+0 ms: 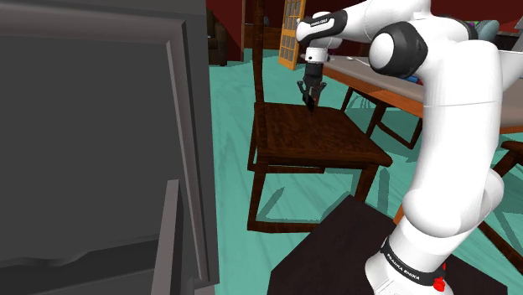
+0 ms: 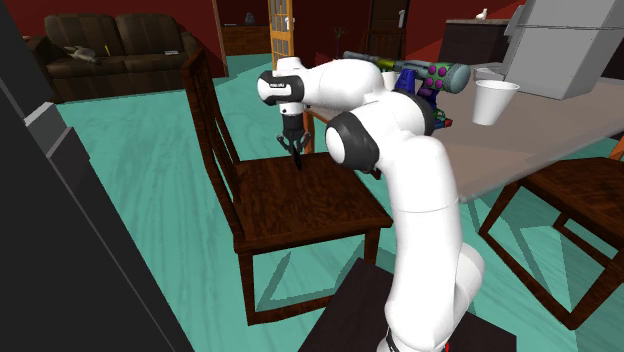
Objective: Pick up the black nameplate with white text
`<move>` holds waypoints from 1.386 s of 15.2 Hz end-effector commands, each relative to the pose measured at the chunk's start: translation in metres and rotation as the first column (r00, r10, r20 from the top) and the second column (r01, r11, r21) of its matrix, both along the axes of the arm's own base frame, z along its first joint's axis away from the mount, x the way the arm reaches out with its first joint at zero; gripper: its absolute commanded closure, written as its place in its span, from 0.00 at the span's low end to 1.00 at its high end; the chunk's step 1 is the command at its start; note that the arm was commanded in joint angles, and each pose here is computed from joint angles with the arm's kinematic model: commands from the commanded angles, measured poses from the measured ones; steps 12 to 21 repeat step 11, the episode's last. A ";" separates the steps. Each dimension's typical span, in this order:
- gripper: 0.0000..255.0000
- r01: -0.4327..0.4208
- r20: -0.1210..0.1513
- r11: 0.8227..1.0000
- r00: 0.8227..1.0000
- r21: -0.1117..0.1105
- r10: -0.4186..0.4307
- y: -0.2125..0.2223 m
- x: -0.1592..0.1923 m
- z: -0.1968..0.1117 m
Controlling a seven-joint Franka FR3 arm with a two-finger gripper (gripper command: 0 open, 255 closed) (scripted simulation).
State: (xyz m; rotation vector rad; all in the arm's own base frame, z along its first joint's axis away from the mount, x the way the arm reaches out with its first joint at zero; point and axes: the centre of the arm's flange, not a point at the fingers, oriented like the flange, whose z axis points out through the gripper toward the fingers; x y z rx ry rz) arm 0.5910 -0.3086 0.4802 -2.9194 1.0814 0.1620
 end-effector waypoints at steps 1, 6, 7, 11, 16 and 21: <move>1.00 0.000 0.000 1.000 1.000 0.000 0.000 0.000 0.000 0.011; 1.00 0.000 0.000 1.000 1.000 0.000 0.000 0.000 0.000 0.038; 1.00 0.000 0.000 1.000 1.000 0.000 0.000 0.000 0.000 0.043; 1.00 0.000 0.000 1.000 1.000 0.000 0.000 0.000 0.000 0.054; 1.00 0.000 0.000 1.000 1.000 0.000 0.000 0.000 0.000 0.054; 1.00 0.000 0.000 1.000 1.000 0.000 0.000 0.000 0.000 0.054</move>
